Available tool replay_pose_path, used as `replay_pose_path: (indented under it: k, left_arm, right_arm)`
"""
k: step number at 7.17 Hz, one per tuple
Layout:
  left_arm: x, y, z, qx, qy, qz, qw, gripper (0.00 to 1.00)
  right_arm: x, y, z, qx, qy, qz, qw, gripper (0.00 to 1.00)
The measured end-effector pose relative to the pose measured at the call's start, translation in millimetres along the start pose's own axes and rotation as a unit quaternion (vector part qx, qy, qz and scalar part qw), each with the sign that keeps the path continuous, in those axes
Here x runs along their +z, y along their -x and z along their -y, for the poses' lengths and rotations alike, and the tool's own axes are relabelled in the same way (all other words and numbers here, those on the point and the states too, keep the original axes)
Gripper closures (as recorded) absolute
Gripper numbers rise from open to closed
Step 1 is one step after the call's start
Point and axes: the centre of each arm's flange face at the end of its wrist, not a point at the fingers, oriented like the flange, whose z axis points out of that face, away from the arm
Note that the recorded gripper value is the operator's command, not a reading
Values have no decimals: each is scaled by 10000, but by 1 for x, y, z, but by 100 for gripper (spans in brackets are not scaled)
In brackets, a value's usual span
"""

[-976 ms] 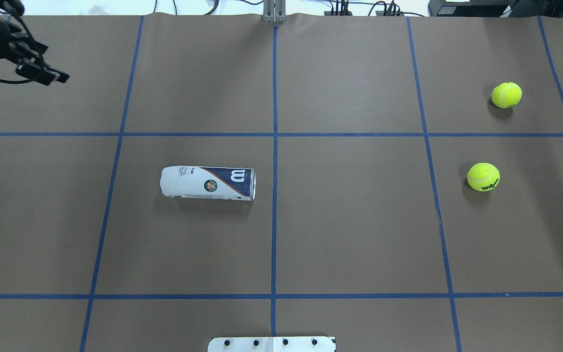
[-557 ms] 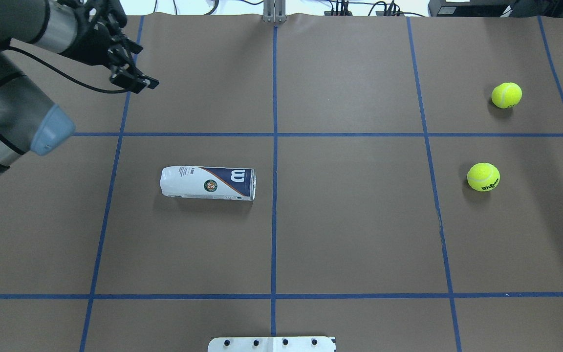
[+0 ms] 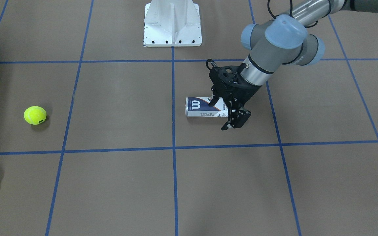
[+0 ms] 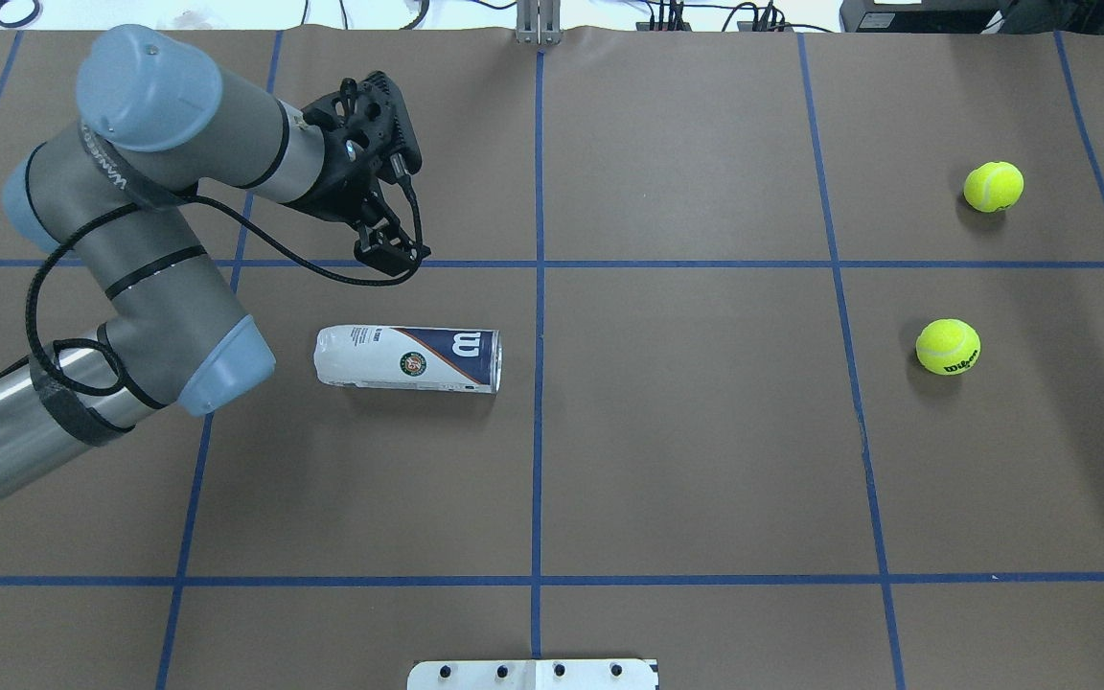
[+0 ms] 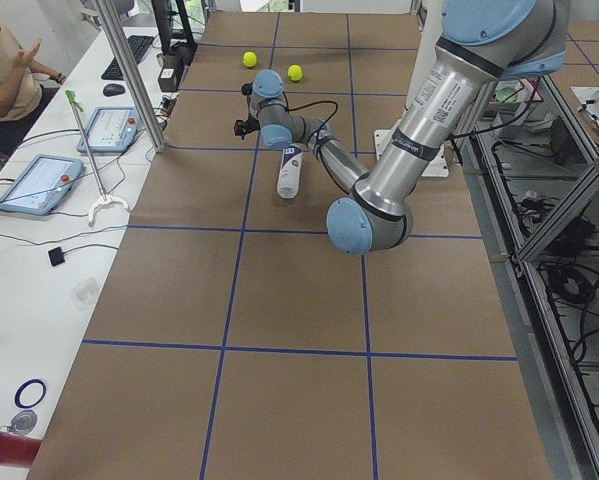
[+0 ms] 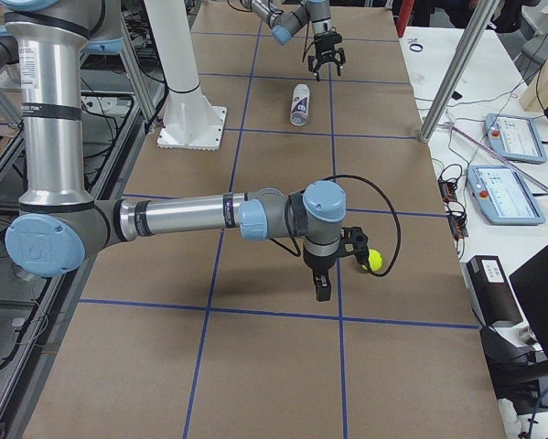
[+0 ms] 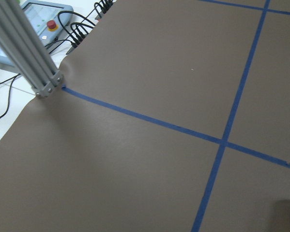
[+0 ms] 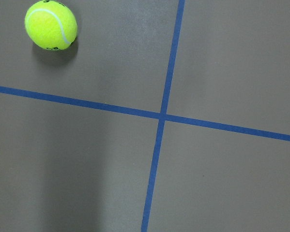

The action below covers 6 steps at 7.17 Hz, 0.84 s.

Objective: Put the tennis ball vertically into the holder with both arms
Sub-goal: 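Move the left gripper down over the clear cup lying on its side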

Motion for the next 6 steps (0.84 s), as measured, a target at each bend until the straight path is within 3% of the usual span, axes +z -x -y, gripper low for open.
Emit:
replay_pose_path:
  k: [2,4,6]
  left_arm:
    - [7,-43,34,593,599,-228,9962,1]
    - [30,-67,39,1211,866,-192,9887,1]
    - [48,-81,37,1500,1014,-127,9834,1]
  right_arm:
    - [0,0,0,2,2,0,10000,0]
    - [0,0,0,5,1,0,10000,0]
    - [0,0,0,6,1,0,10000,0]
